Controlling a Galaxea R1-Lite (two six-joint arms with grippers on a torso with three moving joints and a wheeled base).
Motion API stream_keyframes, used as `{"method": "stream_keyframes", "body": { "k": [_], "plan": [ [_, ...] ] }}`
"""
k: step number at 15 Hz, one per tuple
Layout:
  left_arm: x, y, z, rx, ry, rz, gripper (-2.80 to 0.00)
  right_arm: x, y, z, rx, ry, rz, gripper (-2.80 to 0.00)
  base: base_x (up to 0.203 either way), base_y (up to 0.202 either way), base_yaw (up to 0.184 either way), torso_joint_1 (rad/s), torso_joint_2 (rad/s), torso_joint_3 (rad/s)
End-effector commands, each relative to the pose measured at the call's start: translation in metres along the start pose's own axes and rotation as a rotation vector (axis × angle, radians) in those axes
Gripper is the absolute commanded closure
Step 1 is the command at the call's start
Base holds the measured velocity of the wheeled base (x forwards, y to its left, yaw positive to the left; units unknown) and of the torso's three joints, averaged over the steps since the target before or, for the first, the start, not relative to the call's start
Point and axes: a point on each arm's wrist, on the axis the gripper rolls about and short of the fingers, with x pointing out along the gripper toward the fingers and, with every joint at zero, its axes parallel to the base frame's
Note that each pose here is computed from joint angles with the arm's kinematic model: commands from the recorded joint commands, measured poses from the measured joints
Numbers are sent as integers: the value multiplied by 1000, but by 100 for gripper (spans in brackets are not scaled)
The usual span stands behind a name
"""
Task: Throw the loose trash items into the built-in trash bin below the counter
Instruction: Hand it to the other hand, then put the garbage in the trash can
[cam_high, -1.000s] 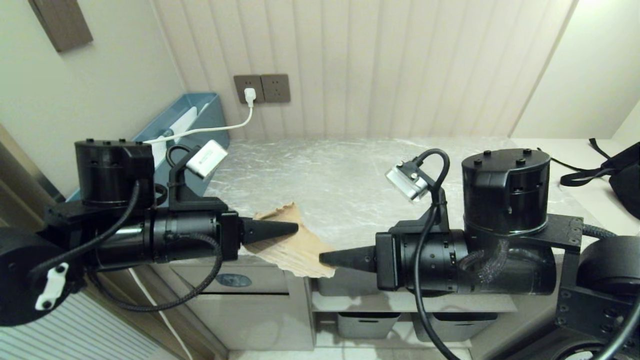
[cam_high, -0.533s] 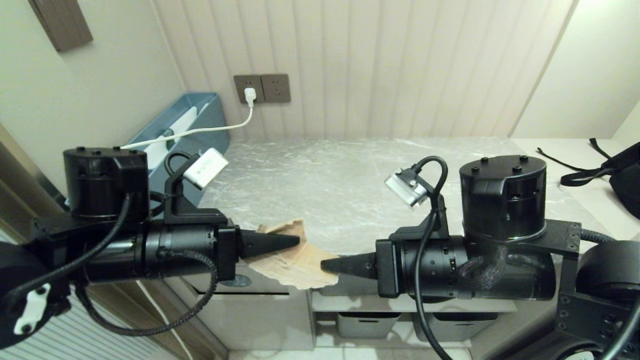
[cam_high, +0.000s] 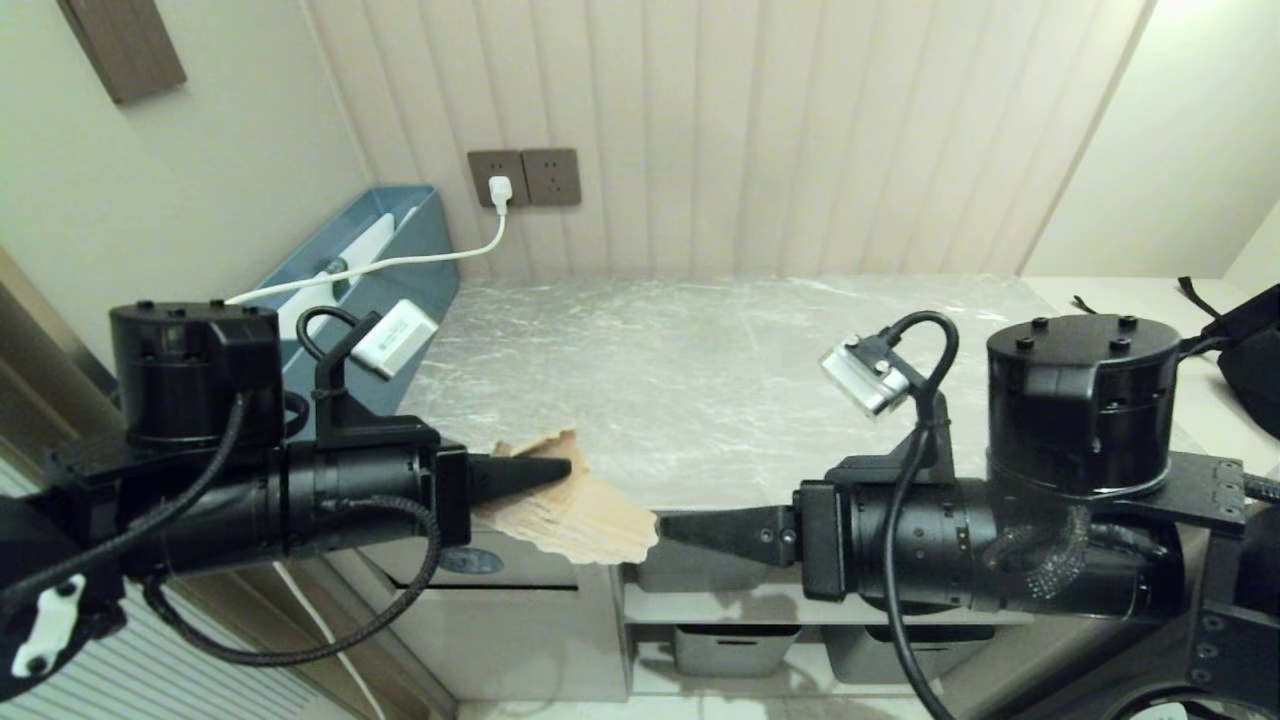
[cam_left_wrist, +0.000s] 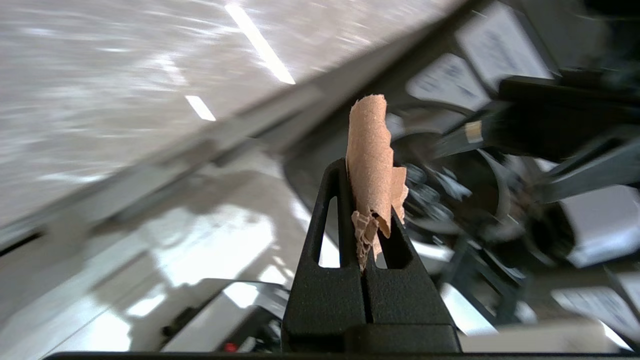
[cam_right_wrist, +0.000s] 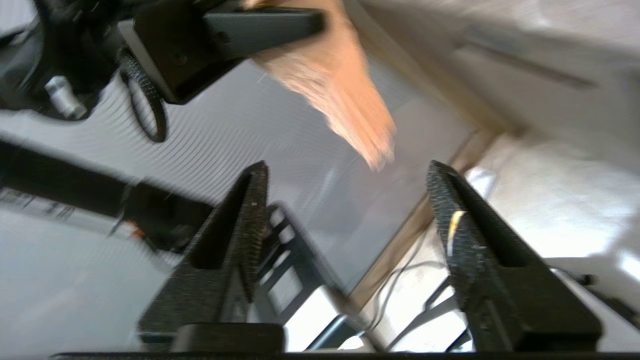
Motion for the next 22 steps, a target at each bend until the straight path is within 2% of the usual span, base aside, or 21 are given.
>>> {"method": "stream_keyframes", "body": {
  "k": [1, 3, 4, 6, 7, 9, 12, 14, 16, 17, 19, 21, 22],
  "plan": [
    [-2, 9, 1, -9, -34, 130, 0, -24, -14, 9, 12, -103, -102, -280, 0, 0, 0, 0, 0, 0],
    [-4, 16, 1, -19, -72, 296, 0, -50, -40, 25, 37, -230, -253, -280, 0, 0, 0, 0, 0, 0],
    [-10, 22, 1, -30, -90, 353, 0, -69, -52, 32, 47, -304, -337, -280, 0, 0, 0, 0, 0, 0],
    [-22, 27, 4, -35, -122, 400, 0, -111, -71, 33, 51, -427, -512, -280, 0, 0, 0, 0, 0, 0],
    [-25, 26, 2, -34, -123, 406, 0, -133, -73, 25, 38, -474, -586, 0, 0, 0, 0, 0, 0, 0],
    [-32, 22, -4, -33, -121, 408, 0, -162, -66, 2, -24, -521, -683, 0, 0, 0, 0, 0, 0, 0],
    [-59, 8, -21, -34, -136, 424, 0, -197, -47, -31, -195, -585, -830, 0, 0, 0, 0, 0, 0, 0],
    [-87, 2, -39, -42, -165, 474, 0, -210, -34, -60, -303, -607, -895, 0, 0, 0, 0, 0, 0, 0],
    [-109, -8, -60, -27, -188, 505, 0, -215, -32, -106, -394, -556, -928, 0, 0, 0, 0, 0, 0, 0],
    [-119, -14, -73, 10, -191, 522, 0, -216, -32, -131, -449, -514, -927, 0, 0, 0, 0, 0, 0, 0],
    [-130, -21, -93, 95, -178, 560, 0, -219, -27, -164, -512, -448, -918, 0, 0, 0, 0, 0, 0, 0],
    [-137, -25, -104, 223, -150, 582, 0, -221, -28, -198, -469, -285, -934, 0, 0, 0, 0, 0, 0, 0],
    [-139, -27, -107, 272, -143, 587, 0, -221, -30, -208, -449, -245, -961, 0, 0, 0, 0, 0, 0, 0]
  ]
}}
